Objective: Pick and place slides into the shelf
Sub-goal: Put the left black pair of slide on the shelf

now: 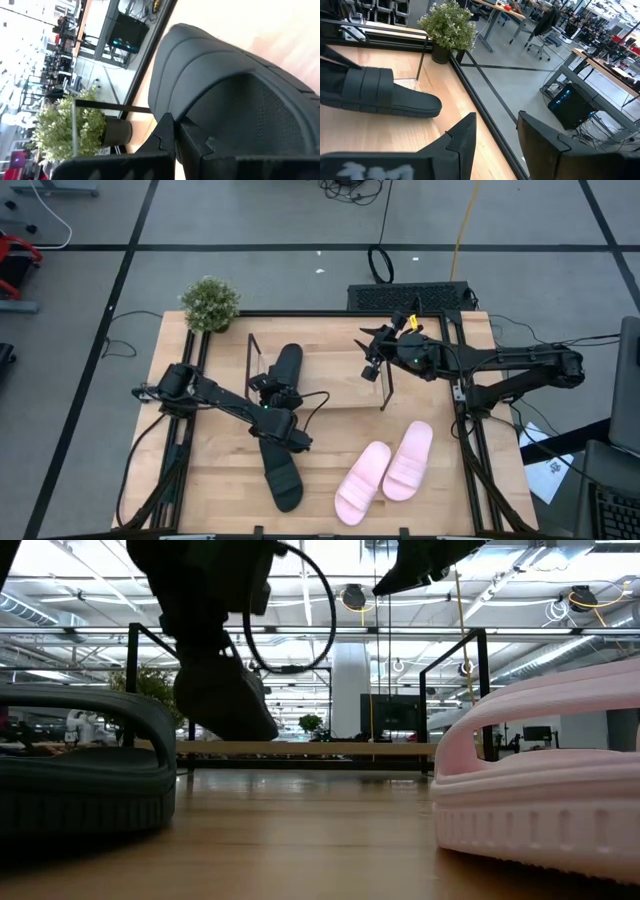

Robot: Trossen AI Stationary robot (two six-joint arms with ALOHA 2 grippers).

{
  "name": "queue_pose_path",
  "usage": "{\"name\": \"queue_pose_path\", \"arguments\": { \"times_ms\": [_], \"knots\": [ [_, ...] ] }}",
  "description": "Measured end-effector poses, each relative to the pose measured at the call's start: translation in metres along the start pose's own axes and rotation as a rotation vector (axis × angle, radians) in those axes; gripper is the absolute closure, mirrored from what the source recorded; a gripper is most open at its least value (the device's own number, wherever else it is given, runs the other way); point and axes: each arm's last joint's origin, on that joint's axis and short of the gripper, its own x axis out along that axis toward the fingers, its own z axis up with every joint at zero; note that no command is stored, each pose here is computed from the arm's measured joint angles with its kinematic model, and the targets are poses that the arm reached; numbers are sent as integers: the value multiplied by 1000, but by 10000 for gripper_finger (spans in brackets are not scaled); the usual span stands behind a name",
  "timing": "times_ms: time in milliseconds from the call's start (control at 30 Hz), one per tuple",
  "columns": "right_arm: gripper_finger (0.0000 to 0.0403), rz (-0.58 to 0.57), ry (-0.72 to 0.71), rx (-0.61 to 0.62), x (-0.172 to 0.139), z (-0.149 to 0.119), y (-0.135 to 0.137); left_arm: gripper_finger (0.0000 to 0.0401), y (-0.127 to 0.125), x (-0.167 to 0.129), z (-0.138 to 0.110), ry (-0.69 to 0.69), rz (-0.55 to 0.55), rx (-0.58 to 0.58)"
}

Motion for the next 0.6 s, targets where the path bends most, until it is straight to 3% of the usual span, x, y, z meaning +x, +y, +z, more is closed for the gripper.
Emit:
{"name": "queue_pose_path", "arguments": {
  "times_ms": [133, 600],
  "knots": [
    [268, 0, -2, 2, 0, 0, 0, 401, 11, -5, 1, -10, -16, -26],
    [268, 0, 1, 3, 0, 0, 0, 401, 12, -4, 3, -42, 2, 16]
  ]
}}
